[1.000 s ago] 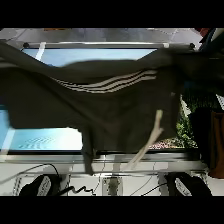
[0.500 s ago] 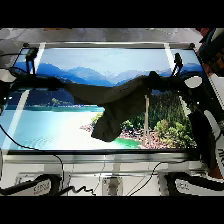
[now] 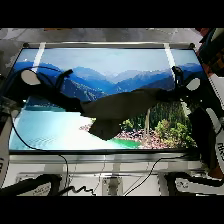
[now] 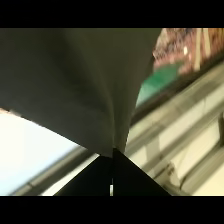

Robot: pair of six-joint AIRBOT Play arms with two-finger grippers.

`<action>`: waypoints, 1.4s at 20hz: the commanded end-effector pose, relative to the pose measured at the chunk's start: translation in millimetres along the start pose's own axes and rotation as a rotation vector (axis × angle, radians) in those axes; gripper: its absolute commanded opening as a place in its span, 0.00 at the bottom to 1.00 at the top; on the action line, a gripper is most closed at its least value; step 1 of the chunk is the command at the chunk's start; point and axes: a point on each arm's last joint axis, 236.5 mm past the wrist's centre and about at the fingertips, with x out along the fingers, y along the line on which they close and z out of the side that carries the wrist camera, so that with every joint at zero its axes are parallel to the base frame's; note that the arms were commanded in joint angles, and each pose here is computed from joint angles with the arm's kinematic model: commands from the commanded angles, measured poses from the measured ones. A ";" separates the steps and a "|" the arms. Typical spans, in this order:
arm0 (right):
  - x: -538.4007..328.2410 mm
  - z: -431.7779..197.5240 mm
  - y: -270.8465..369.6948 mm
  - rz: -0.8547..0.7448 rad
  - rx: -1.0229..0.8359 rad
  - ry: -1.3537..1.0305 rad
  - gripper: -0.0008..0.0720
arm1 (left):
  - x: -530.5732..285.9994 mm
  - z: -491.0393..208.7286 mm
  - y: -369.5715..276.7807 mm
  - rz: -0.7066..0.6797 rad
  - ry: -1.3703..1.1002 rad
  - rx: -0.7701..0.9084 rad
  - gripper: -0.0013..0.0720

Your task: Fold the clothes and pants, and hang the long-sleeved shirts on hangers.

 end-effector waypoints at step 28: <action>2.5 38.0 -33.6 -0.132 -0.076 -0.090 0.81 | 189.6 51.0 52.2 -0.018 -0.059 -0.320 0.04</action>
